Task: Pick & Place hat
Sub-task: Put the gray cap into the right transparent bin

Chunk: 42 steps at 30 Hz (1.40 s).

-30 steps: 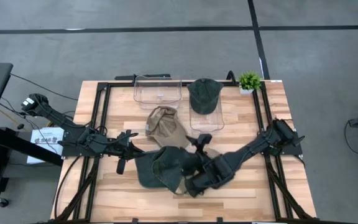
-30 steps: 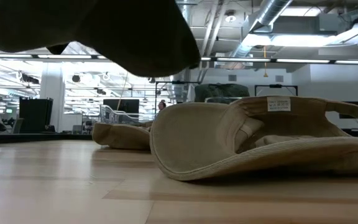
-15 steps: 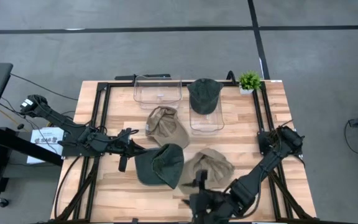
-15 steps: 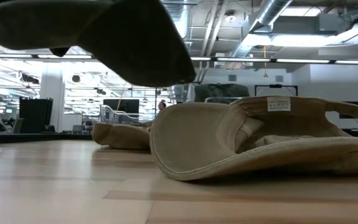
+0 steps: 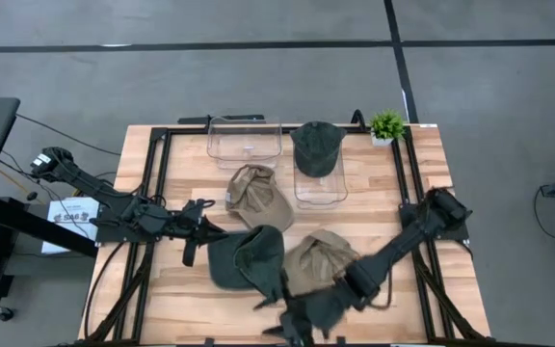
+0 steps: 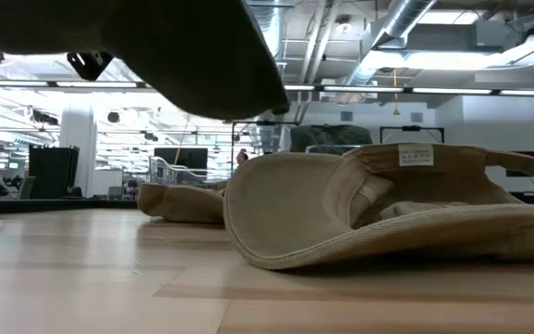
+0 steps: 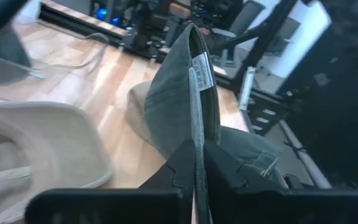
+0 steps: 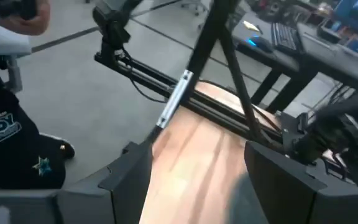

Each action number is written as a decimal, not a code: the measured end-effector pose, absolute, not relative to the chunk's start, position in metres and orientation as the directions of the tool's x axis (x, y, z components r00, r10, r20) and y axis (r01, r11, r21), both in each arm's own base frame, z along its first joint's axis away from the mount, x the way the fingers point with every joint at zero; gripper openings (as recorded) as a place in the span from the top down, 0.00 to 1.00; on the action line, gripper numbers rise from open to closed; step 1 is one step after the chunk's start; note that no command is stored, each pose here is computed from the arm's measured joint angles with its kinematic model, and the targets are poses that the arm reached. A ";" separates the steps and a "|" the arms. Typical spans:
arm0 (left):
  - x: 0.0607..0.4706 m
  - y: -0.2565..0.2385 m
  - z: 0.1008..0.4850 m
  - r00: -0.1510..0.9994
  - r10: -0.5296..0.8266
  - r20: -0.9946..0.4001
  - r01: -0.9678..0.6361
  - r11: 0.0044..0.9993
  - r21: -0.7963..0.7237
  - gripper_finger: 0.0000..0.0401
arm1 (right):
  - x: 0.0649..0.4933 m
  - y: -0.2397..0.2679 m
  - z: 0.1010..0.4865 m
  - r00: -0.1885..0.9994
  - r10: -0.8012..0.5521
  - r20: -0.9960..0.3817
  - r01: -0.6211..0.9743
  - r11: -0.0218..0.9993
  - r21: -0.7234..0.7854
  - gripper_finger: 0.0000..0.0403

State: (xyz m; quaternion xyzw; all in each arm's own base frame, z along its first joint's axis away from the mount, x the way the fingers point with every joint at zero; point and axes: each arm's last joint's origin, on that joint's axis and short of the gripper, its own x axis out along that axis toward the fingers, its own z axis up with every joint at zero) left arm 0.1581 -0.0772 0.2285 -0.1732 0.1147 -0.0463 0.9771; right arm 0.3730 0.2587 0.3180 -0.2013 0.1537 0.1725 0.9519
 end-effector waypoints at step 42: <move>0.176 -0.034 0.266 0.981 -0.090 0.173 0.150 0.915 -0.375 0.95 | 0.198 0.053 0.229 0.974 0.213 -0.074 -0.220 0.970 -0.101 0.38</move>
